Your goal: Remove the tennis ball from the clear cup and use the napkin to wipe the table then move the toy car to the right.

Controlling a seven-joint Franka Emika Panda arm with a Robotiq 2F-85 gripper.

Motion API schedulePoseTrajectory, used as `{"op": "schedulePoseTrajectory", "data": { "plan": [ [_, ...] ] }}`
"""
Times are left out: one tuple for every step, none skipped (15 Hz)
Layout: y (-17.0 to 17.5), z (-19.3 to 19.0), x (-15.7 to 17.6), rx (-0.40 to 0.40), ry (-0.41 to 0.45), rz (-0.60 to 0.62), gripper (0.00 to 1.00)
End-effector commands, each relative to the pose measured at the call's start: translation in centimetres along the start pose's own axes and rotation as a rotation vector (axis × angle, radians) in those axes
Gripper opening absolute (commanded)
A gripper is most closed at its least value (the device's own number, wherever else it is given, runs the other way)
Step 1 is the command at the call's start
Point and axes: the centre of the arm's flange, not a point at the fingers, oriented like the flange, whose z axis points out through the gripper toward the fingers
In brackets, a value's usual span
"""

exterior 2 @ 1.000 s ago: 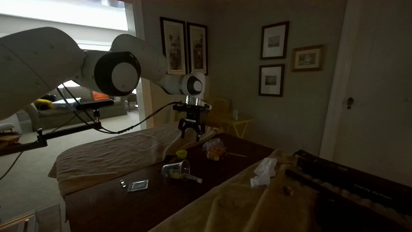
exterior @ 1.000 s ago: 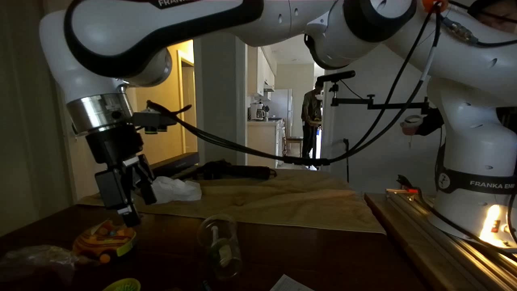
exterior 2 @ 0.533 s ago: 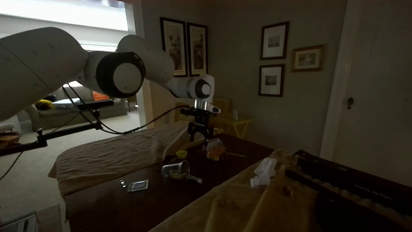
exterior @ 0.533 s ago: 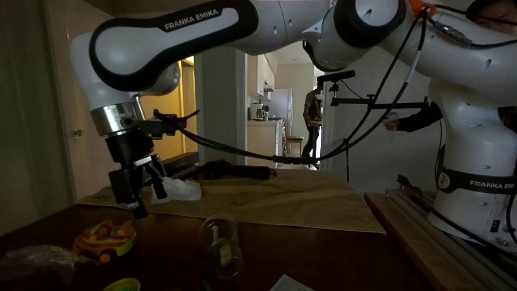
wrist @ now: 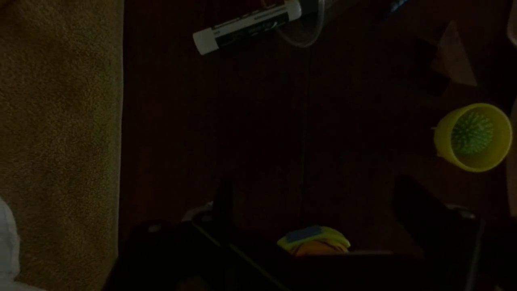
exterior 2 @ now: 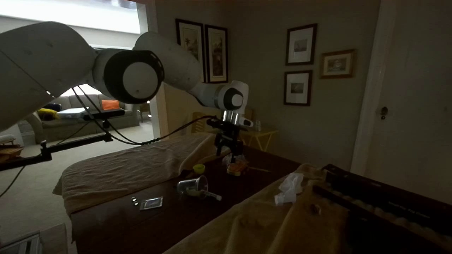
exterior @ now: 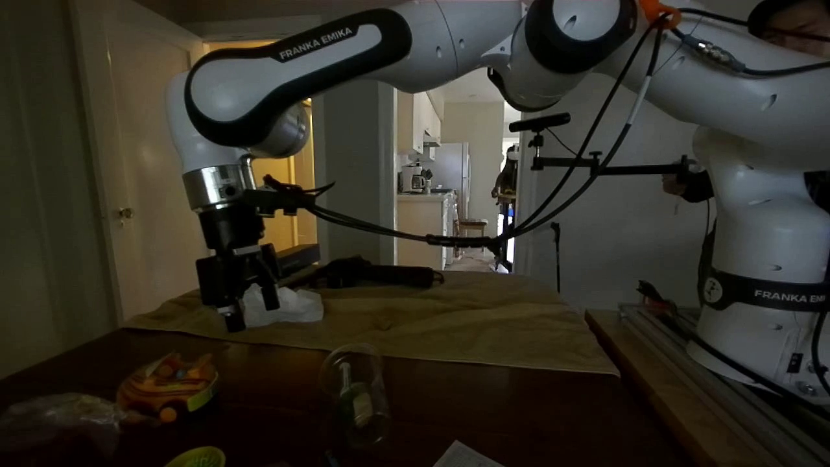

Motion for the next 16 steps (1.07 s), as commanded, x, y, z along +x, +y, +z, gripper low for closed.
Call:
{"op": "schedulePoseTrajectory", "data": {
  "plan": [
    [2.3, 0.9, -0.1, -0.085, 0.002, 0.111, 1.00],
    [4.0, 1.2, -0.2, -0.116, -0.002, 0.161, 1.00],
    [5.4, 1.5, -0.2, -0.142, 0.000, 0.205, 1.00],
    [7.1, 1.7, -0.2, -0.159, -0.004, 0.252, 1.00],
    [8.8, 1.7, -0.4, -0.175, -0.006, 0.301, 1.00],
    [10.5, 1.8, -0.5, -0.188, -0.006, 0.347, 1.00],
    [11.9, 2.0, -0.4, -0.196, -0.006, 0.382, 1.00],
    [13.4, 2.0, -0.4, -0.204, -0.002, 0.412, 1.00],
    [14.8, 2.2, -0.3, -0.204, 0.002, 0.440, 1.00],
    [16.2, 2.3, -0.2, -0.199, -0.001, 0.467, 1.00],
    [17.7, 2.3, -0.2, -0.193, -0.004, 0.498, 1.00],
    [19.0, 2.6, -0.2, -0.189, -0.007, 0.523, 1.00],
    [20.6, 2.7, -0.4, -0.182, -0.012, 0.554, 1.00],
    [21.9, 3.0, -0.6, -0.179, -0.016, 0.577, 1.00],
    [23.4, 3.1, -0.7, -0.172, -0.021, 0.589, 1.00],
    [24.7, 3.2, -0.9, -0.151, -0.021, 0.591, 1.00]
  ]
}}
